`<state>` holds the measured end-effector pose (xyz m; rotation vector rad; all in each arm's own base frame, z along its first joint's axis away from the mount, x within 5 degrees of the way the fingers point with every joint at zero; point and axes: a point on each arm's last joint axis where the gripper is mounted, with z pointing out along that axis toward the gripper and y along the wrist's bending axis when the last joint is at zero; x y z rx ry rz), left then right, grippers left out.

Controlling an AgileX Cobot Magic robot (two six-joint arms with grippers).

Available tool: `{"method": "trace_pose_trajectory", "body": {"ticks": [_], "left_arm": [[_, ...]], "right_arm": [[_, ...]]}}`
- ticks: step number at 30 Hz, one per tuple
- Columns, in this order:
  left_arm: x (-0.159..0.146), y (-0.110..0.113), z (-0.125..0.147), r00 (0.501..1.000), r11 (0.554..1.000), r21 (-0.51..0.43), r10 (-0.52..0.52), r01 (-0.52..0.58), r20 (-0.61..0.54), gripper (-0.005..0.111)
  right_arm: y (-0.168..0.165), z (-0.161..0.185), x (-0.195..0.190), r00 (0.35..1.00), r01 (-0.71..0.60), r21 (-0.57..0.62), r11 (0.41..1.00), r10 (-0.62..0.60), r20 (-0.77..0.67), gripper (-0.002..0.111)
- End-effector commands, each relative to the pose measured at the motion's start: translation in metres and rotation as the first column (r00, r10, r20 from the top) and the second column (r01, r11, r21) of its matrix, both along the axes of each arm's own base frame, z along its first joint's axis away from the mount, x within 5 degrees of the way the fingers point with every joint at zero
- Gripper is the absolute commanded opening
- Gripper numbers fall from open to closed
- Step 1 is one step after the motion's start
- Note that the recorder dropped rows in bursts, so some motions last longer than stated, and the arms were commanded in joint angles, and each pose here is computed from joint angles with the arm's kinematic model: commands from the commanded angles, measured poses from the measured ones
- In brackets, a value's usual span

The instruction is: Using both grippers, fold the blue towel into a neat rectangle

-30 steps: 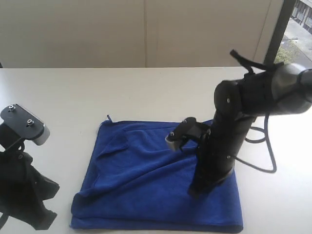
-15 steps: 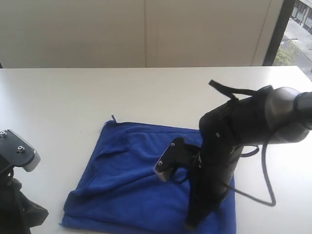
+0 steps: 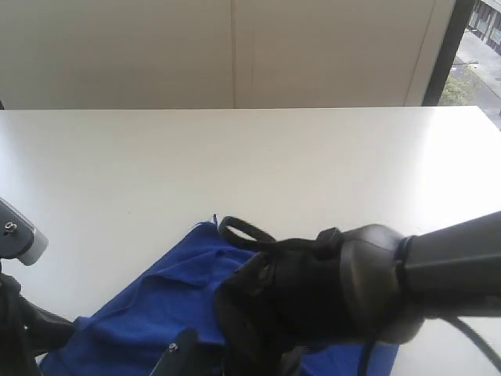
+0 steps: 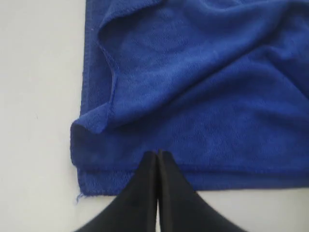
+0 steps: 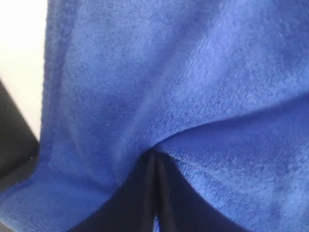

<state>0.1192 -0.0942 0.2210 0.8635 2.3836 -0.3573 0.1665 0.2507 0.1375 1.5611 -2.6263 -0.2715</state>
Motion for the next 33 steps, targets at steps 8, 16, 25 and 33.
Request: {"method": "trace_pose_trajectory", "body": {"ticks": [8, 16, 25, 33], "left_arm": [[-0.003, 0.002, -0.002, 1.000, 1.000, -0.002, 0.009, -0.009, -0.028, 0.000], [-0.003, 0.002, -0.002, 1.000, 1.000, -0.003, 0.009, -0.009, -0.026, 0.000], [-0.003, 0.001, -0.002, 1.000, 1.000, -0.004, 0.010, -0.010, -0.024, 0.000], [-0.003, 0.001, -0.002, 1.000, 1.000, -0.005, 0.010, -0.010, -0.023, 0.000]], "right_arm": [[-0.014, 0.069, 0.106, 0.909, 0.160, 0.225, 0.961, -0.232, 0.346, 0.000], [-0.028, 0.029, 0.172, 0.925, 0.208, 0.275, 0.939, -0.280, 0.255, 0.000], [-0.018, -0.028, 0.192, 0.946, 0.219, 0.189, 0.957, -0.255, 0.197, 0.000], [-0.077, -0.033, 0.212, 0.847, 0.462, -0.094, 0.882, -0.407, 0.341, 0.000]]}}
